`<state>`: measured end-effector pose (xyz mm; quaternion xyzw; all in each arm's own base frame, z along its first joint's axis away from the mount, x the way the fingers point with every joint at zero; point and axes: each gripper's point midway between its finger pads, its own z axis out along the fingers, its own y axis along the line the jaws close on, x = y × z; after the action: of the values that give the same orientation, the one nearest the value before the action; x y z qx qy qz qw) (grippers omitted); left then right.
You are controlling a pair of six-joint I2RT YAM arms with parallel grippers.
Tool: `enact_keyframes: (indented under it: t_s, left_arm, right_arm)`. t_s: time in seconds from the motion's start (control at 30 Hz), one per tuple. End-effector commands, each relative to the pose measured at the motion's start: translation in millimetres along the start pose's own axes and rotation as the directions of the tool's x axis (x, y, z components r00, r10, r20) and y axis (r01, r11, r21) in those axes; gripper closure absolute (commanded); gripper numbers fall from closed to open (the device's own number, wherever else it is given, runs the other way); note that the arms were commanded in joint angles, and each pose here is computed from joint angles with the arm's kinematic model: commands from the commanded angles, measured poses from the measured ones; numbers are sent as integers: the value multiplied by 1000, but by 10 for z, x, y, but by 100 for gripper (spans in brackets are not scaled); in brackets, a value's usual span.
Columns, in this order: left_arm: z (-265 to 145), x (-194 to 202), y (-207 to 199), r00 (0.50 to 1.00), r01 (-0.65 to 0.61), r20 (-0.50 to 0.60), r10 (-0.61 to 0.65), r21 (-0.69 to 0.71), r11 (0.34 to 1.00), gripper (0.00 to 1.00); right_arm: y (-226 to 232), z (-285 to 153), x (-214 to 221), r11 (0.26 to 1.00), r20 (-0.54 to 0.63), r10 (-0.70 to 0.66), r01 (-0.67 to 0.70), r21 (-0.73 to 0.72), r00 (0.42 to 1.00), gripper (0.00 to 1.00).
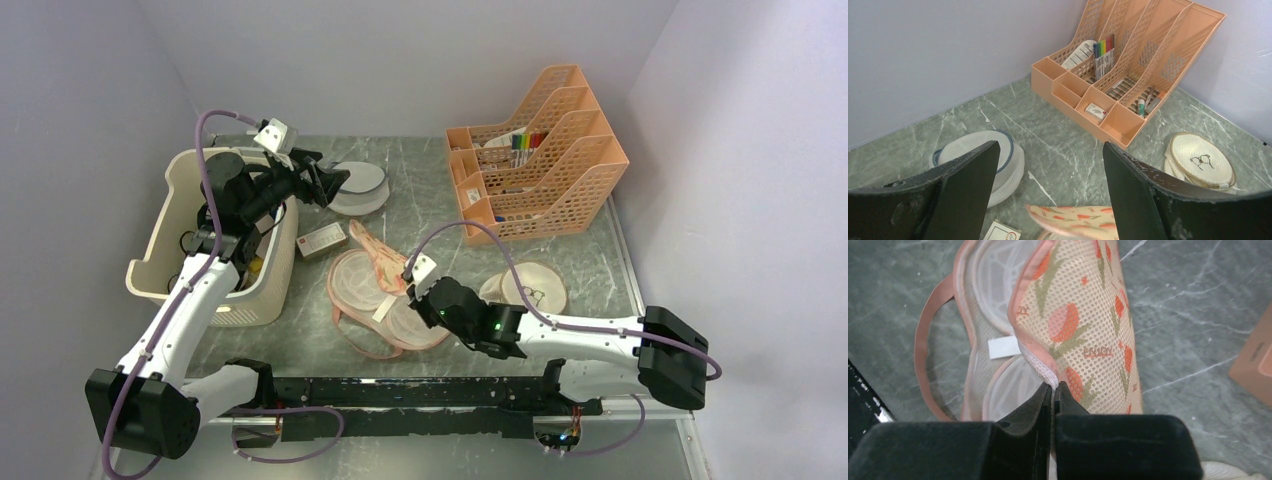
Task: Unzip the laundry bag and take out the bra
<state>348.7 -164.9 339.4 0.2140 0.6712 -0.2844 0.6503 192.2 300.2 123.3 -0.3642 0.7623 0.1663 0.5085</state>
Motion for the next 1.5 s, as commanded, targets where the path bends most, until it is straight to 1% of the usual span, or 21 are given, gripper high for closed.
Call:
enact_keyframes:
  t_s: [0.0, 0.1, 0.23, 0.37, 0.57, 0.67, 0.77, 0.83, 0.93, 1.0, 1.07, 1.23, 1.33, 1.37, 1.47]
  left_arm:
    - [25, -28, 24, 1000, -22, 6, 22, -8, 1000, 13]
    - [29, -28, 17, 1000, -22, 5, 22, -3, 1000, 13]
    - [29, -32, 17, 1000, -23, 3, 23, -3, 1000, 13]
    - [26, -25, 20, 1000, -21, 3, 21, -6, 1000, 13]
    - [36, -9, 21, 1000, -17, -1, 17, -2, 1000, 13]
    - [32, -21, 12, 1000, -16, 2, 16, -2, 1000, 13]
    - [40, -10, 6, 1000, -13, -1, 13, 4, 1000, 13]
    - [41, -3, 9, 1000, -15, -5, 15, 0, 1000, 13]
    - [40, -9, -7, 1000, -27, -5, 27, -8, 1000, 12]
    - [41, -5, -24, 999, -32, -9, 32, -8, 999, 12]
    - [36, -18, -22, 999, -35, -6, 35, -12, 999, 12]
    - [25, -32, -28, 999, -40, -1, 40, -15, 999, 12]
    - [33, -30, -31, 999, -38, -4, 38, -10, 999, 12]
    - [34, -29, -30, 999, -38, -5, 38, -10, 999, 12]
    - [37, -11, -22, 999, -39, -8, 39, -13, 999, 12]
  right_arm:
    - [162, -63, 188, 994, -32, 85, -87, -72, 996, 100]
    - [298, -149, 258, 969, -23, 197, -198, -149, 980, 100]
    - [490, -214, 407, 910, -35, 339, -337, -242, 940, 100]
    - [510, -175, 518, 875, -46, 427, -425, -231, 903, 100]
    - [457, -105, 664, 863, -71, 470, -475, -175, 880, 100]
    - [456, -105, 727, 846, -82, 500, -506, -169, 862, 100]
    - [536, -111, 805, 823, -112, 519, -531, -201, 847, 100]
    - [589, -120, 813, 809, -127, 528, -543, -226, 840, 98]
    - [632, -165, 736, 796, -112, 529, -538, -277, 841, 94]
    - [594, -184, 695, 810, -91, 514, -517, -275, 853, 86]
    - [525, -204, 657, 822, -61, 504, -501, -270, 861, 75]
    - [420, -324, 260, 764, 23, 570, -520, -381, 821, 51]
    - [347, -302, 99, 757, 38, 582, -524, -390, 813, 43]
    - [340, -290, 45, 755, 43, 580, -517, -403, 813, 40]
    - [382, -265, -99, 743, 40, 574, -499, -445, 818, 31]
